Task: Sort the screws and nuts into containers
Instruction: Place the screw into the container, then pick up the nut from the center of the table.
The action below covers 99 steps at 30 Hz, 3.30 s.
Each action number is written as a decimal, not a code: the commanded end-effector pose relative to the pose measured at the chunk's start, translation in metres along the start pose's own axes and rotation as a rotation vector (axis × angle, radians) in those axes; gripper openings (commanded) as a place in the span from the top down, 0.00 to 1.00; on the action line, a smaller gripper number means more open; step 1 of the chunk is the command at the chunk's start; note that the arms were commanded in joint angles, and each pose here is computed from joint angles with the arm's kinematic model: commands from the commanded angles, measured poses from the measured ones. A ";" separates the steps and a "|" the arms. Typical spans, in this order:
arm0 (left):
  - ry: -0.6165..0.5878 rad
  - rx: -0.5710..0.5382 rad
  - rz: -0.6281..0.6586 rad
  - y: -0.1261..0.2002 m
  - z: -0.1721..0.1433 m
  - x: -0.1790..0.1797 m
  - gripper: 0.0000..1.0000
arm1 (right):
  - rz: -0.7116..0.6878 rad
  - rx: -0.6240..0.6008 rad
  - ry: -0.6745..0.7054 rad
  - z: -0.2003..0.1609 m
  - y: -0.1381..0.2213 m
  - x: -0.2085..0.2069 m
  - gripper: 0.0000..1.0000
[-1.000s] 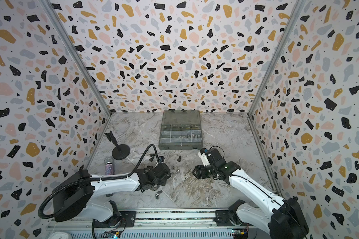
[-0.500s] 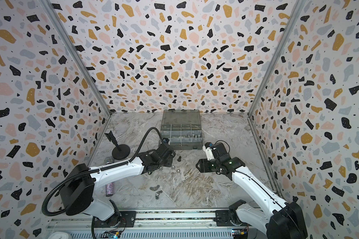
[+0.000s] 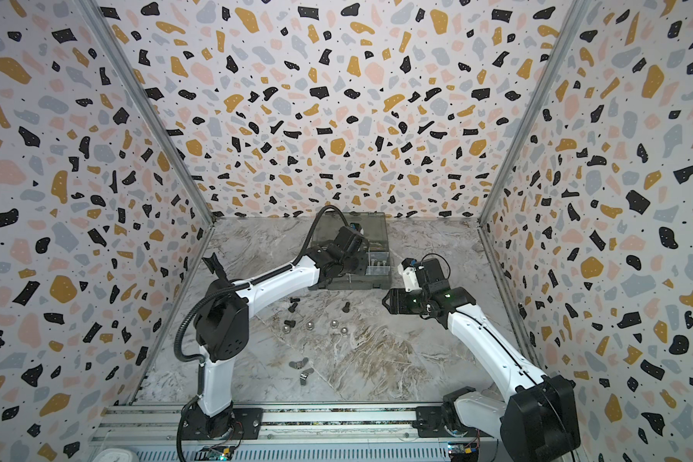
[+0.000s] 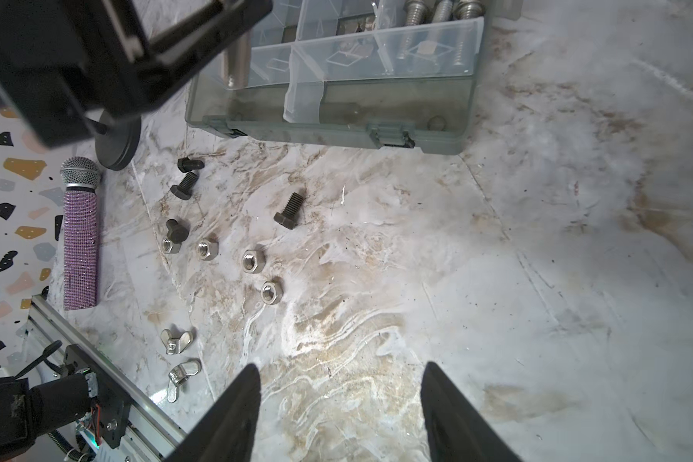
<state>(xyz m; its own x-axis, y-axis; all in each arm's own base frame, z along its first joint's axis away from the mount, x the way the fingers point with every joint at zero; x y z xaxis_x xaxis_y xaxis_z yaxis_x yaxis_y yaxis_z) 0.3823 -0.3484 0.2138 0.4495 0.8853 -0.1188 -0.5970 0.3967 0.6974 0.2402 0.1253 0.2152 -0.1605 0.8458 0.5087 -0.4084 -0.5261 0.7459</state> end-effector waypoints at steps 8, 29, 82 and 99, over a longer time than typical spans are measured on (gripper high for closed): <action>0.058 -0.081 -0.162 -0.057 0.046 -0.002 0.84 | 0.021 0.002 -0.016 0.004 0.000 -0.004 0.35; 0.224 -0.145 -0.364 -0.106 0.050 0.002 0.82 | -0.004 0.022 -0.078 0.013 -0.012 -0.026 0.35; 0.171 -0.130 0.100 0.196 -0.159 0.085 0.01 | 0.009 0.221 0.159 -0.047 -0.082 0.056 0.33; 0.156 -0.115 0.138 0.191 -0.175 0.092 0.00 | -0.072 0.262 0.219 -0.032 -0.117 0.073 0.38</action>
<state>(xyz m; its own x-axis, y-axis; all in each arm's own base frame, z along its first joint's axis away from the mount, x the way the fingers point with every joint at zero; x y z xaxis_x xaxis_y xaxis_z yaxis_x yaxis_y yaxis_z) 0.1907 -0.1485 0.2068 0.2631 0.9544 -0.1413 -0.6941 0.2890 0.6593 0.2476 0.2521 0.1557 -0.3390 0.8513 0.4005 -0.2036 -0.4820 0.8522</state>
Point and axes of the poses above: each gripper's point midway between its finger pads, its own y axis back along the fingers, its own x axis along the line the jaws close on, z = x × y, the point moved 8 cm from there along y, back along the fingers, and after that the axes turned 8 degrees about -y, right-handed, at the moved point
